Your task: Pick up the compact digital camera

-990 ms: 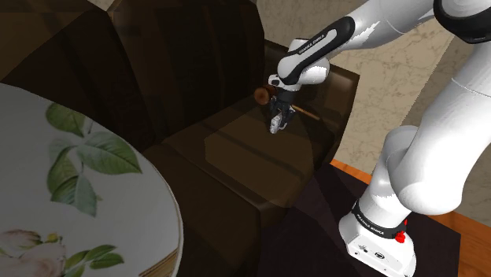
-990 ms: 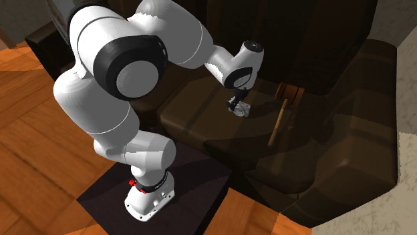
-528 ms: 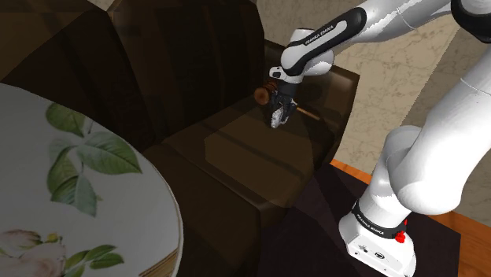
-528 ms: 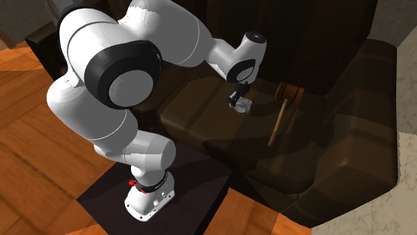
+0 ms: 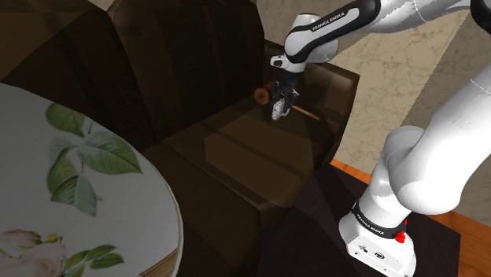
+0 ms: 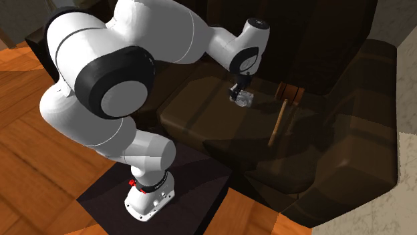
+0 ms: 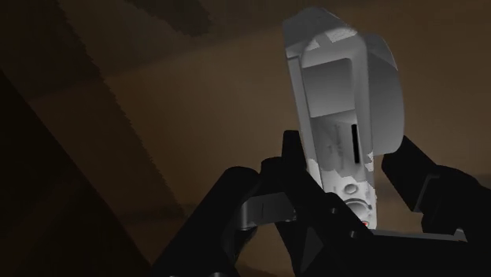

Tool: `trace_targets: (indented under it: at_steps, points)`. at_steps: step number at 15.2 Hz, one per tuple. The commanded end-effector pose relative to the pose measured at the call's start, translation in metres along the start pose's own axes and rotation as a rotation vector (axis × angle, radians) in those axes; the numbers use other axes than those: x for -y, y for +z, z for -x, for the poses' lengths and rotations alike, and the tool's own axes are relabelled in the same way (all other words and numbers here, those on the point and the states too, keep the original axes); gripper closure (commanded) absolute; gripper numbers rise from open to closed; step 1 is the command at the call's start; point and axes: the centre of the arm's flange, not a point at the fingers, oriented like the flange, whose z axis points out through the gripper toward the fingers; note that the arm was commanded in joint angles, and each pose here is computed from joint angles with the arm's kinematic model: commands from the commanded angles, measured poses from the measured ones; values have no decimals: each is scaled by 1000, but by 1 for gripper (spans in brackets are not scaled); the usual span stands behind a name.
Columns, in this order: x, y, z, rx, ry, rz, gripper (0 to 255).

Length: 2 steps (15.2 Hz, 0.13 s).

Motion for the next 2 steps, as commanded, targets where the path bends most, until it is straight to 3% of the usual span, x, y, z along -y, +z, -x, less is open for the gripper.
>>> trace_targets:
  at_steps: [1,2]
  points:
    - [-1,-6,-1,0,0,0,255]
    - [-1,-6,-1,0,0,0,255]
